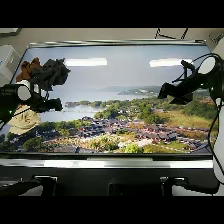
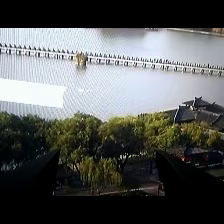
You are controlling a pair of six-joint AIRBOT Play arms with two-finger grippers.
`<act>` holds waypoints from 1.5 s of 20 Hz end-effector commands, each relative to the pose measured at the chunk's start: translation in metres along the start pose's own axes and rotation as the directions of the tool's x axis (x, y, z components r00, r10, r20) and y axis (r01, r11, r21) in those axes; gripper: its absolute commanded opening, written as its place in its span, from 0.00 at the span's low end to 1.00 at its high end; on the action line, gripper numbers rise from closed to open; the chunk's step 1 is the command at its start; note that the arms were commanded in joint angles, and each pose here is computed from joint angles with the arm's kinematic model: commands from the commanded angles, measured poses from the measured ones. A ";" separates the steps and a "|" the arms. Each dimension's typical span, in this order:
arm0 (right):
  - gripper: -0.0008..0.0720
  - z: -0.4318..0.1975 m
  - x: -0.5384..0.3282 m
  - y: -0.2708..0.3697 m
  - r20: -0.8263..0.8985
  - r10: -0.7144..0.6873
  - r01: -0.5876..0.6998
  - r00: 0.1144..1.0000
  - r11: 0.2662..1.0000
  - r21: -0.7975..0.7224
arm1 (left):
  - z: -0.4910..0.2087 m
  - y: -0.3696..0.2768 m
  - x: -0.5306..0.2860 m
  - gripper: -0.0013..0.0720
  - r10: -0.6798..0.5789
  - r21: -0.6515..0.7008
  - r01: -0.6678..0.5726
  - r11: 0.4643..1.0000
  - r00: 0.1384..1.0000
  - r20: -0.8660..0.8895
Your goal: Fold the clothes and pants, and hang the long-sleeved shirts on hangers.
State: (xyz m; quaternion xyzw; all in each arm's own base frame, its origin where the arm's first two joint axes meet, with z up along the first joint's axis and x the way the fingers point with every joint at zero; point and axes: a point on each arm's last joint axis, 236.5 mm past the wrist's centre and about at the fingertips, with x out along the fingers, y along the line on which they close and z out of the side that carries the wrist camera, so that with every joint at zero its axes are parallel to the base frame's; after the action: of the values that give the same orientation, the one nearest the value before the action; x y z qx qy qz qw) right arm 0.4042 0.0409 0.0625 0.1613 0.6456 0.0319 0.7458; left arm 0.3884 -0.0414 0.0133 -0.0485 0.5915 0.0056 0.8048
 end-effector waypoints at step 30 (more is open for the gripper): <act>0.96 0.010 0.001 0.010 0.040 0.042 -0.042 0.998 0.999 -0.016 | -0.039 0.261 0.045 1.00 -0.092 -0.757 0.079 0.649 0.995 0.024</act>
State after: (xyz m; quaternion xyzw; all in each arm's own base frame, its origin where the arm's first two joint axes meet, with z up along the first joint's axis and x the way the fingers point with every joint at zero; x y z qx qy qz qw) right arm 0.4190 0.0464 0.0664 0.1648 0.6203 0.0482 0.7653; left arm 0.3374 0.2198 -0.0416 -0.3697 0.5529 0.2502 0.7036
